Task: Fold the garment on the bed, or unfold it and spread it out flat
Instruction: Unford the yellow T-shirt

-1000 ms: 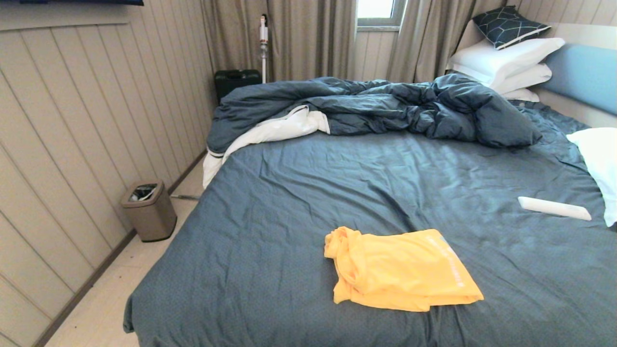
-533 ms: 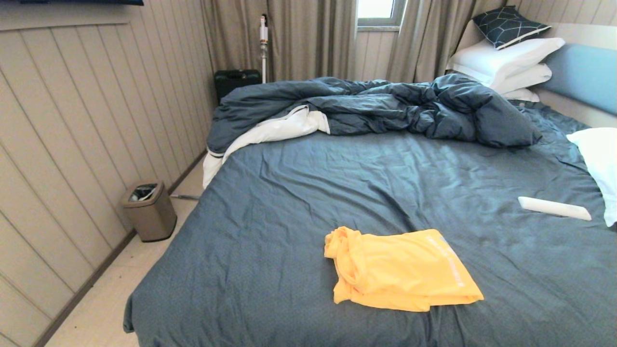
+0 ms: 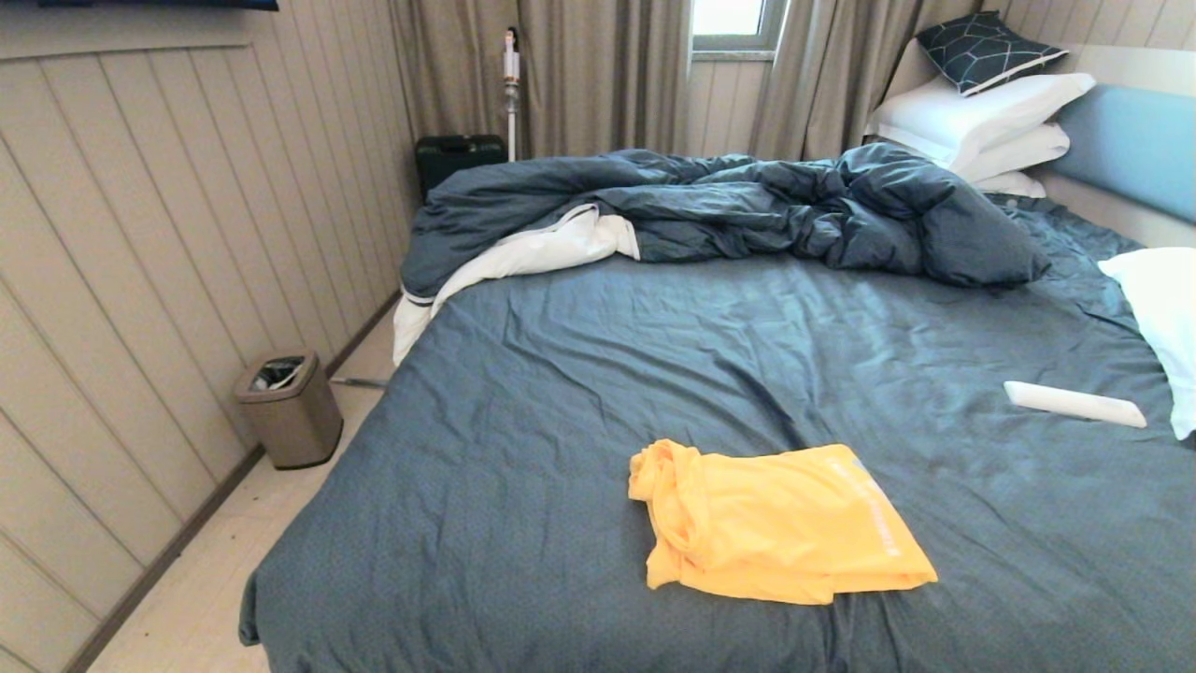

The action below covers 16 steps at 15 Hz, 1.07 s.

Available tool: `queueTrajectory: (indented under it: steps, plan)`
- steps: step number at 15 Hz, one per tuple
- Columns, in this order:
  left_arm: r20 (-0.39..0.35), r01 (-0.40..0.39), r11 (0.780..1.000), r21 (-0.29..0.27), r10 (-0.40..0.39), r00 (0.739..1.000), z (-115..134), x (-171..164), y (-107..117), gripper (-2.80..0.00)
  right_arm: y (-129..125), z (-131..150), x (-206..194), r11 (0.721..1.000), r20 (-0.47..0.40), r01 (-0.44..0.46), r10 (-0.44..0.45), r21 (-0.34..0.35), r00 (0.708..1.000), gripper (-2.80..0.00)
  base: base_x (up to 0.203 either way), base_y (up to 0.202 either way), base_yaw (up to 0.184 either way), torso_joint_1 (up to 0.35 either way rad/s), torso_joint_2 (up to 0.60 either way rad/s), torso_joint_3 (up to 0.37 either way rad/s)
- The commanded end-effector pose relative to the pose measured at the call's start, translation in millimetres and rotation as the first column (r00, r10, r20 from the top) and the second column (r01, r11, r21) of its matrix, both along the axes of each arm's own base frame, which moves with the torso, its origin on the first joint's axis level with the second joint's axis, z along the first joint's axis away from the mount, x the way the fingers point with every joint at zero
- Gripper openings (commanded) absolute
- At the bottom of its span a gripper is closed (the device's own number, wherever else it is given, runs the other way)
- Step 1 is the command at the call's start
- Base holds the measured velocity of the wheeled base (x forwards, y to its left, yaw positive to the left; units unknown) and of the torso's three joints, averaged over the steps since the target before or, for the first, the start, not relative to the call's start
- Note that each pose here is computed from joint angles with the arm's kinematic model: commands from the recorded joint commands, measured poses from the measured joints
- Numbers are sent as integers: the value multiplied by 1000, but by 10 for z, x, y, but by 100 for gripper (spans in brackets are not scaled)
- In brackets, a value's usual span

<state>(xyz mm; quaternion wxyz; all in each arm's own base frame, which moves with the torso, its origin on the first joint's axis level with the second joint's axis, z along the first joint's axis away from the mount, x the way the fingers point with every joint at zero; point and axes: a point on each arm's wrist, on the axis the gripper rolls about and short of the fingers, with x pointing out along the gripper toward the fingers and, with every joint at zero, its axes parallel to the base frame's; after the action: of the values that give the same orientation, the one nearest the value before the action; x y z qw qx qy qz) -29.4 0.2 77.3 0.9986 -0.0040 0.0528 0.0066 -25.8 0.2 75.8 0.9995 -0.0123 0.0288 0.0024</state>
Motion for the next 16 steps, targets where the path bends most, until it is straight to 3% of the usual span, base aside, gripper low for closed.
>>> queueTrajectory:
  steps: [1,3,5,8,10,13,16]
  plan:
    - [0,-1,1000,3,1,1000,0,0,0,-280,1,58,-31,1000,-44,-6,6,-9,999,-280,0,0,0,0,0,0]
    - [1,-10,999,32,10,1000,40,-11,2,-280,11,381,-82,999,-68,-52,51,-8,996,-280,0,0,0,0,0,0]
    - [-19,0,998,61,1,1000,279,21,1,-280,18,799,26,996,-121,-93,93,3,988,-280,0,0,0,0,0,0]
    - [-127,27,998,55,-20,992,832,309,-3,-280,27,1414,404,991,-195,-130,132,22,972,-280,0,0,0,0,0,0]
    - [-235,56,998,22,-49,971,1149,697,-9,-280,44,1703,870,990,-288,-132,142,55,947,-280,0,0,0,0,0,0]
    - [-419,108,989,-100,-140,897,1330,1456,-45,-280,148,1880,1747,985,-455,-133,169,110,874,-280,0,0,0,0,0,0]
    - [-586,134,963,-235,-251,770,1155,2199,-215,-280,520,1714,2638,986,-627,-123,164,110,762,-280,0,0,0,0,0,0]
